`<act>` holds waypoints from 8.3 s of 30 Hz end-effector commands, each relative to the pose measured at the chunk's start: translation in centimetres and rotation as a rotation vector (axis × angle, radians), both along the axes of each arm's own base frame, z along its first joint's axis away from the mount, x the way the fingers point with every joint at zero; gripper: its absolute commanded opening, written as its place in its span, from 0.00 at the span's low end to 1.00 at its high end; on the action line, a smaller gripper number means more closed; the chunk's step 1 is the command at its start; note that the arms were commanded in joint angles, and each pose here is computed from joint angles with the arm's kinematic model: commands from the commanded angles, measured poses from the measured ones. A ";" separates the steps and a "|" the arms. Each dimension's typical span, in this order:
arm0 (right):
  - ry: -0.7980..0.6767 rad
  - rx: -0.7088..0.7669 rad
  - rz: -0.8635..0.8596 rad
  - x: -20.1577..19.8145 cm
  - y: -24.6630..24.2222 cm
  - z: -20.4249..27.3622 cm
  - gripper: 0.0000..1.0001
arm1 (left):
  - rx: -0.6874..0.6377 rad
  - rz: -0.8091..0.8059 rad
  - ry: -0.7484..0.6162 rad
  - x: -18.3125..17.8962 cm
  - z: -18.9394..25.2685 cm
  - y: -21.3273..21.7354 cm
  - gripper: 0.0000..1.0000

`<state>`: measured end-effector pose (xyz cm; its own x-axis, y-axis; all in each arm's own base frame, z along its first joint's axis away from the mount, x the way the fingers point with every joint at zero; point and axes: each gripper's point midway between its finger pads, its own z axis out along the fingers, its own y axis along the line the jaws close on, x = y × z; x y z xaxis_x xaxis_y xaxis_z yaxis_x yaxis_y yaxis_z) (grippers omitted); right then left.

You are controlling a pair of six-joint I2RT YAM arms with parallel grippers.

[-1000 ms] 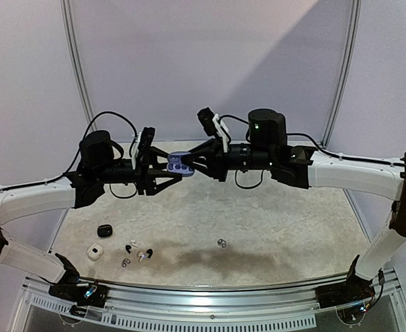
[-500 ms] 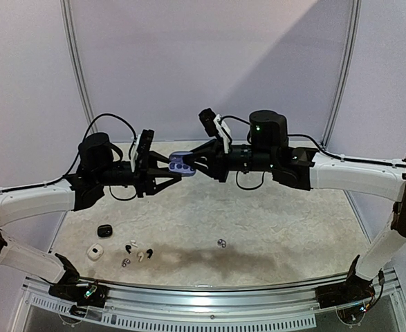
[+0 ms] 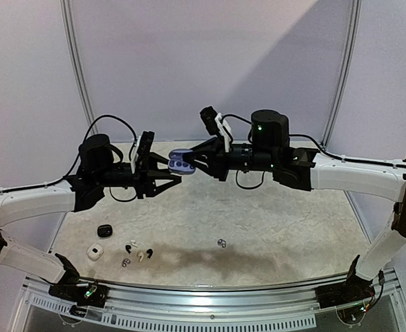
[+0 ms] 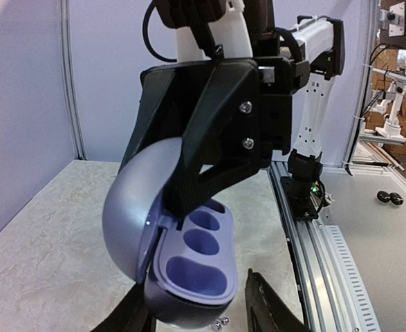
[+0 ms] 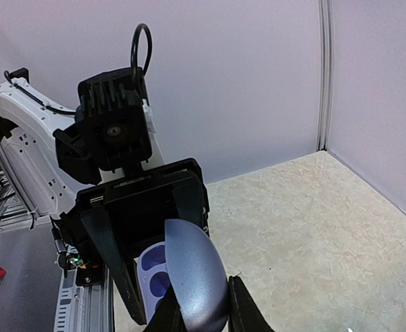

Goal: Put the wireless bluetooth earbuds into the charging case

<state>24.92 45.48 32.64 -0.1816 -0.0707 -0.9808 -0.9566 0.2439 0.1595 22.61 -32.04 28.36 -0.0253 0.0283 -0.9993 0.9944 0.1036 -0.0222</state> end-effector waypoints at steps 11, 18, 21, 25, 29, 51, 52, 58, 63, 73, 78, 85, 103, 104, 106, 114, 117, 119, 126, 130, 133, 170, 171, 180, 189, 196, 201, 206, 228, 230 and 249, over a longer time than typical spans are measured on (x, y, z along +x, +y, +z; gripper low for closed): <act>-0.038 0.033 -0.008 -0.2 -0.4 1.4 0.11 | -0.032 -0.022 -0.046 -0.9 0.9 -0.1 0.50; -0.031 0.022 -0.007 -0.1 -0.2 1.0 0.11 | -0.038 -0.022 -0.052 -0.7 1.1 -0.2 0.43; -0.027 0.022 -0.004 -0.1 -0.1 0.9 0.11 | -0.038 -0.026 -0.051 -0.8 1.1 -0.3 0.30; -0.026 0.024 -0.002 -0.1 -0.1 0.9 0.11 | -0.035 -0.024 -0.045 -0.7 1.0 -0.3 0.09; -0.017 0.024 -0.010 0.0 -0.1 0.8 0.19 | -0.032 -0.019 -0.045 -0.5 1.0 -0.3 0.00; 0.066 0.070 0.009 -0.7 -1.4 5.3 0.72 | -0.035 0.040 0.011 0.2 0.3 -0.1 0.00; 0.075 0.079 0.009 -0.7 -1.5 5.7 0.75 | -0.036 0.047 0.014 0.3 0.3 -0.1 0.00; 0.141 0.065 -0.110 1.4 -3.5 6.0 0.79 | -0.041 0.106 0.036 1.3 0.3 0.2 0.00; 0.319 -0.153 -0.406 5.1 -7.8 -0.8 0.70 | -0.046 0.190 0.056 2.4 0.2 0.8 0.00; 0.667 -0.561 -0.490 3.4 -9.8 -17.7 0.42 | -0.041 0.232 0.049 2.6 -0.3 1.4 0.00; 0.745 -0.700 -0.437 1.7 -9.4 -23.6 0.35 | -0.036 0.224 0.037 2.2 -0.5 1.6 0.00; 0.714 -0.824 -0.344 -0.8 -9.0 -28.5 0.34 | -0.031 0.215 0.022 1.9 -0.5 1.6 0.00; 0.735 -0.837 -0.277 -2.5 -9.5 -30.0 0.27 | -0.026 0.104 -0.048 -0.2 -1.0 1.3 0.00; 0.730 -0.834 -0.276 -2.5 -9.5 -29.9 0.27 | -0.024 0.101 -0.051 -0.2 -1.1 1.3 0.00; 0.725 -0.833 -0.274 -2.5 -9.5 -29.7 0.27 | -0.020 0.092 -0.052 -0.4 -1.3 1.3 0.00; 0.694 -0.836 -0.266 -2.3 -9.6 -28.8 0.27 | -0.021 0.051 -0.060 -1.0 -1.4 1.0 0.00; 0.685 -0.831 -0.259 -2.2 -9.4 -28.8 0.28 | -0.020 0.053 -0.063 -1.0 -1.4 1.1 0.00; 0.679 -0.834 -0.254 -2.2 -9.4 -29.0 0.28 | -0.017 0.056 -0.060 -1.0 -1.4 1.1 0.00; 0.676 -0.856 -0.211 -2.6 -9.2 -29.9 0.28 | -0.011 0.057 -0.052 -0.9 -1.6 1.0 0.00; 0.687 -0.852 -0.188 -2.9 -8.9 -30.2 0.29 | -0.007 0.058 -0.047 -1.0 -1.6 1.1 0.00; 0.695 -0.850 -0.175 -3.1 -8.7 -30.5 0.31 | -0.003 0.060 -0.067 -0.9 -1.6 1.1 0.00; 0.712 -0.862 -0.060 -5.9 -6.5 -31.0 0.16 | 0.017 0.065 -0.078 -0.7 -2.0 1.0 0.00; 0.711 -0.861 -0.062 -5.9 -6.5 -31.0 0.16 | 0.018 0.065 -0.077 -0.7 -2.0 1.0 0.00; 0.692 -0.880 -0.082 -5.7 -6.9 -30.0 0.22 | 0.020 0.062 -0.081 -0.8 -2.0 1.1 0.00; 0.502 -0.876 -0.028 -3.5 -6.4 -26.8 0.38 | 0.022 0.058 -0.084 -0.9 -2.0 1.0 0.00; 0.316 -0.901 0.235 -4.6 -5.6 -27.7 0.54 | 0.030 0.058 -0.091 -1.0 -2.0 1.1 0.00; 0.195 -0.959 0.346 -4.8 -6.1 -28.6 0.61 | 0.032 0.062 -0.093 -1.0 -2.0 1.2 0.00; 0.167 -1.009 0.350 -4.4 -6.2 -30.2 0.61 | 0.037 0.067 -0.095 -0.9 -2.2 1.2 0.00; 0.140 -0.892 0.347 -2.1 -4.9 -27.7 0.33 | 0.046 0.065 -0.095 -1.0 -2.5 1.3 0.00; 0.145 -0.901 0.354 -2.1 -4.9 -28.2 0.33 | 0.049 0.068 -0.098 -1.0 -2.5 1.3 0.00; 0.202 -0.957 0.385 -3.4 -5.9 -31.1 0.28 | 0.055 0.071 -0.103 -0.9 -2.8 1.3 0.00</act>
